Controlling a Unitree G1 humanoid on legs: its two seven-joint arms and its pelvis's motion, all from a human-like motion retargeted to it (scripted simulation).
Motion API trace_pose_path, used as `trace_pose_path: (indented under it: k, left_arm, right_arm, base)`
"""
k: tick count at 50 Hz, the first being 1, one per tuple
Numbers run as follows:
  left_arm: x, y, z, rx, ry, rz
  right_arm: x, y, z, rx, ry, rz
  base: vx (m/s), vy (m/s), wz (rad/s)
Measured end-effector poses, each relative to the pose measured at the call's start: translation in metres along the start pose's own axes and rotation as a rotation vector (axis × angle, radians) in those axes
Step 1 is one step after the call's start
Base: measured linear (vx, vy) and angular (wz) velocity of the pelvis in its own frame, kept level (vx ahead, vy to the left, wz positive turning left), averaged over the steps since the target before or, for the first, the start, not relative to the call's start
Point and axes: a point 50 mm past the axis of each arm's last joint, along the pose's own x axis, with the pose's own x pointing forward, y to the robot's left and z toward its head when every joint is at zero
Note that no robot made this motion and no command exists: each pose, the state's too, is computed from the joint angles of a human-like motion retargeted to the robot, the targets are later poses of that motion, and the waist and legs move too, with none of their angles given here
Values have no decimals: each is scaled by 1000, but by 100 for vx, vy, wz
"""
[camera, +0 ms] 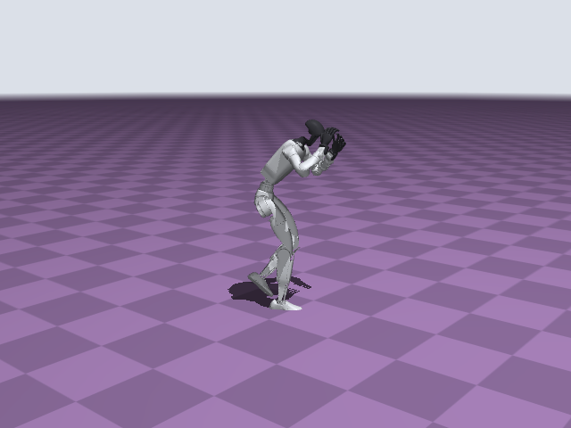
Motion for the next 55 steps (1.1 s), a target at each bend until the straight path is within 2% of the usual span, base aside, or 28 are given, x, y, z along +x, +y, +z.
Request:
trace_pose_path:
  k: [5,12,15,18,20,28,39,47,55]
  left_arm:
    - [9,-13,1,-51,-67,-17]
    - [4,-1,-7,-146,5,71]
    - [8,-9,-7,-176,-14,48]
    - [15,-11,-7,-152,-38,39]
    - [16,-19,-9,-48,-55,-28]
    - [24,-25,-2,131,-124,-122]
    - [26,-24,-5,90,-84,-132]
    - [28,-19,0,100,-58,-195]
    - [25,-17,-6,13,-6,-193]
  right_arm:
    - [3,2,-3,-94,-22,10]
    - [-7,-4,-7,-136,14,-66]
    - [-3,-5,-9,-224,-10,-8]
    - [-2,-8,-11,-264,-17,28]
    - [-2,-4,-12,-301,-29,101]
    - [-1,-10,-9,-306,-61,101]
    - [4,-16,-7,-311,-74,123]
    - [15,-10,-7,-282,-94,51]
    - [7,-2,-9,-233,-64,9]
  base:
    - [79,16,2]
    - [87,38,-51]
    - [81,54,58]
    - [79,49,167]
    - [84,38,165]
    - [84,26,62]
    - [92,-2,31]
    - [78,-5,-115]
    - [83,19,-171]
